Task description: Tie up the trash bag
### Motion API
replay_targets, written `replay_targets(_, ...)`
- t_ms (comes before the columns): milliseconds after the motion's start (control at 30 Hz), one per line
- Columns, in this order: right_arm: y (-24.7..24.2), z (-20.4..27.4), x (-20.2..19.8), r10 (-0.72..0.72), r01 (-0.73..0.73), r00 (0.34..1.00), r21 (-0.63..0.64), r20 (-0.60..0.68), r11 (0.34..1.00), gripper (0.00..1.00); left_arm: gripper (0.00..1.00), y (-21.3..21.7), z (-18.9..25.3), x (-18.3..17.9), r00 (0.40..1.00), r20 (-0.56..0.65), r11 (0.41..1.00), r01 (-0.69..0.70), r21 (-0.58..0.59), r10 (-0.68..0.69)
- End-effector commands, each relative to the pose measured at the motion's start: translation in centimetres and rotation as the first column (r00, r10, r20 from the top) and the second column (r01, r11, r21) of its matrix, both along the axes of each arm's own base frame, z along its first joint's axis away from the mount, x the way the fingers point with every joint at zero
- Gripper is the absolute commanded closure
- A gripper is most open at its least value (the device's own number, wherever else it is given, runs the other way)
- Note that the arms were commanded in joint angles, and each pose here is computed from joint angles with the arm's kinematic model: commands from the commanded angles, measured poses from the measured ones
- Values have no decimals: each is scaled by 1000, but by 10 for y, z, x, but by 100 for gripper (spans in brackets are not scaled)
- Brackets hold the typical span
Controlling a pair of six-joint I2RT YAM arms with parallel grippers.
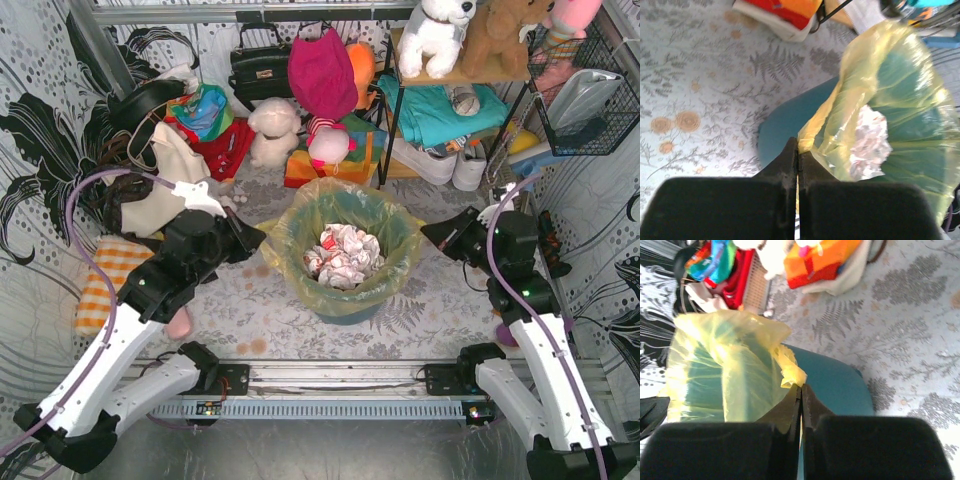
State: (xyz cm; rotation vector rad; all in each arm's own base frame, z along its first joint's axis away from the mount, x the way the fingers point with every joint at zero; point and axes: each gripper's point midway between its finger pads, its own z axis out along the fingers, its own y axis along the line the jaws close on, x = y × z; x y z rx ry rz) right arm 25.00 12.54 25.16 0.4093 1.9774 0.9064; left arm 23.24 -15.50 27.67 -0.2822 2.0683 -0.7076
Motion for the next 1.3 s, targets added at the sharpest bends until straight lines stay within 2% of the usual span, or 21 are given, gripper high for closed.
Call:
replay_targets(0, 9, 53, -2, 45, -52, 988, 49, 145, 997, 100, 100, 0, 41, -2, 996, 86, 999, 33, -12, -32)
replay_targets(300, 21, 106, -9, 113, -143, 953, 91, 282, 986, 100, 100, -20, 79, -2, 980, 152, 989, 139, -51, -130)
replay_targets(433, 30, 114, -10, 164, -204, 938, 104, 304, 973, 100, 100, -30, 82, 2, 972, 166, 982, 180, -60, -168)
replay_targets(533, 24, 93, -4, 129, -149, 968, 81, 216, 986, 100, 100, -33, 67, 6, 976, 125, 982, 182, -41, -176)
replay_targets(567, 16, 77, -1, 85, -94, 986, 60, 141, 994, 100, 100, -34, 62, 6, 977, 116, 982, 183, -37, -177)
replay_targets(633, -1, 50, 3, -6, 6, 1000, -1, 30, 1000, 83, 100, -34, 56, 7, 979, 102, 983, 180, -33, -176)
replay_targets(700, -6, 23, 1, -28, 25, 997, -38, -66, 999, 71, 100, -34, 53, 8, 980, 97, 984, 178, -33, -174)
replay_targets(900, 14, -33, 0, 71, -69, 981, 22, -181, 997, 51, 100, -35, 51, 8, 980, 88, 983, 183, -27, -180)
replay_targets(1067, 31, -48, 0, 153, -132, 967, 110, -205, 985, 46, 100, -35, 46, 7, 981, 68, 983, 182, -23, -180)
replay_targets(1267, 40, -71, -3, 198, -161, 948, 162, -251, 974, 54, 100, -36, 45, 8, 980, 63, 982, 189, -21, -187)
